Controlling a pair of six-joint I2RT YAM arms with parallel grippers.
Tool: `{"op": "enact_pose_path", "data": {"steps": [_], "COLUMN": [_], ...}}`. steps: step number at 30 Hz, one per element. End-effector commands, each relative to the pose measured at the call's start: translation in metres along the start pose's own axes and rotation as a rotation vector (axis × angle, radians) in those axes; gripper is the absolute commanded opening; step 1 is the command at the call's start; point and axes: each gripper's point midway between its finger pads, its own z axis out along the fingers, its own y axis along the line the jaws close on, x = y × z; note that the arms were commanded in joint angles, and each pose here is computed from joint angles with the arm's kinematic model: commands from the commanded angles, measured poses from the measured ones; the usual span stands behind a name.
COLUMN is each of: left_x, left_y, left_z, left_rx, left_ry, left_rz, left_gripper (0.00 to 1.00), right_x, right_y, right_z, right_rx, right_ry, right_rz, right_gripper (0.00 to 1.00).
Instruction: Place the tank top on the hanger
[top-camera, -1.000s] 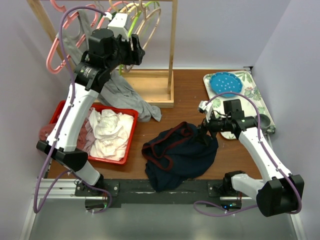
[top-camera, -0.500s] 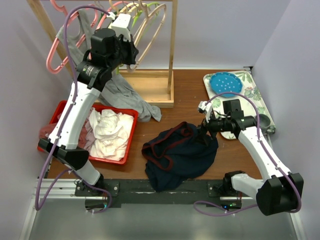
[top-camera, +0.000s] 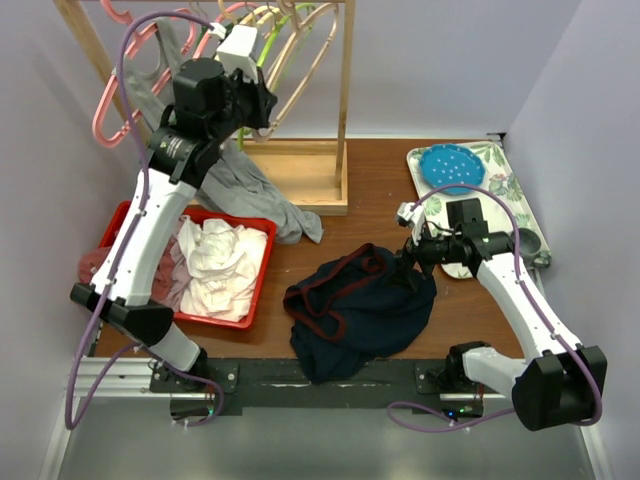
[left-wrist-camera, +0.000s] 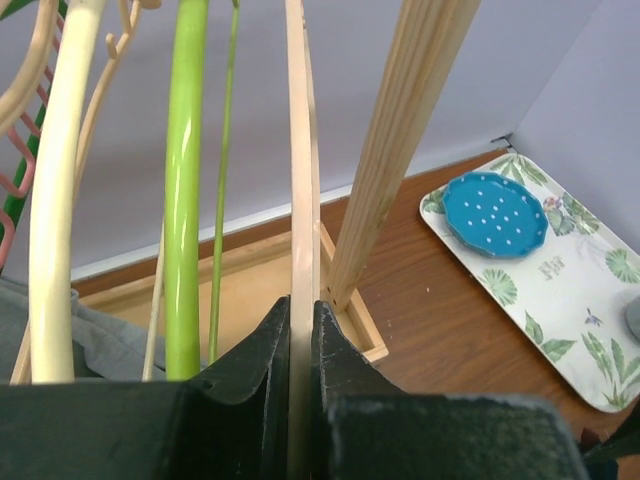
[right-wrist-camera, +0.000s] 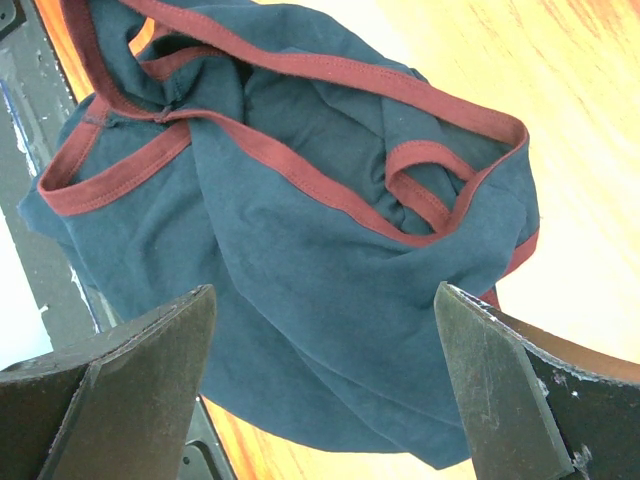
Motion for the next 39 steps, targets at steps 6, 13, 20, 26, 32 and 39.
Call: {"op": "enact_pose_path", "data": {"steps": [6,13,20,26,32,39], "left_x": [-0.039,0.032,0.123,0.196,0.212,0.218], "left_y": [-0.024,-0.034,-0.058,-0.096,-0.119,-0.128], "left_z": [-0.1,-0.146,-0.219,-0.238,-0.238,-0.235], "left_rx": [0.148,0.249,0.448,0.726,0.909,0.984], "left_ry": [-0.202,-0.088,-0.009,0.092,0.12,0.136], "left_rz": [0.075,0.121,0.109,-0.047,-0.127,-0.132], "left_gripper": [0.0,0.0,0.0,0.0,0.0,0.0], "right_x": [-0.003,-0.008,-0.028,-0.087,-0.13,-0.112], "right_y": [0.005,0.022,0.064,0.083,0.101,0.109], "right_z": [0.0,-0.006,-0.049,-0.097,-0.103,-0.06], "right_rx": [-0.044,-0.12,-0.247,-0.239,-0.28,-0.398], "right_ry": [-0.013,-0.051,-0.031,-0.059,-0.139,-0.063], "right_rz": [-0.014,-0.066,-0.307,-0.449,-0.426,-0.314], "right_gripper": [0.96,0.96,0.96,0.97,0.96,0.93]}}
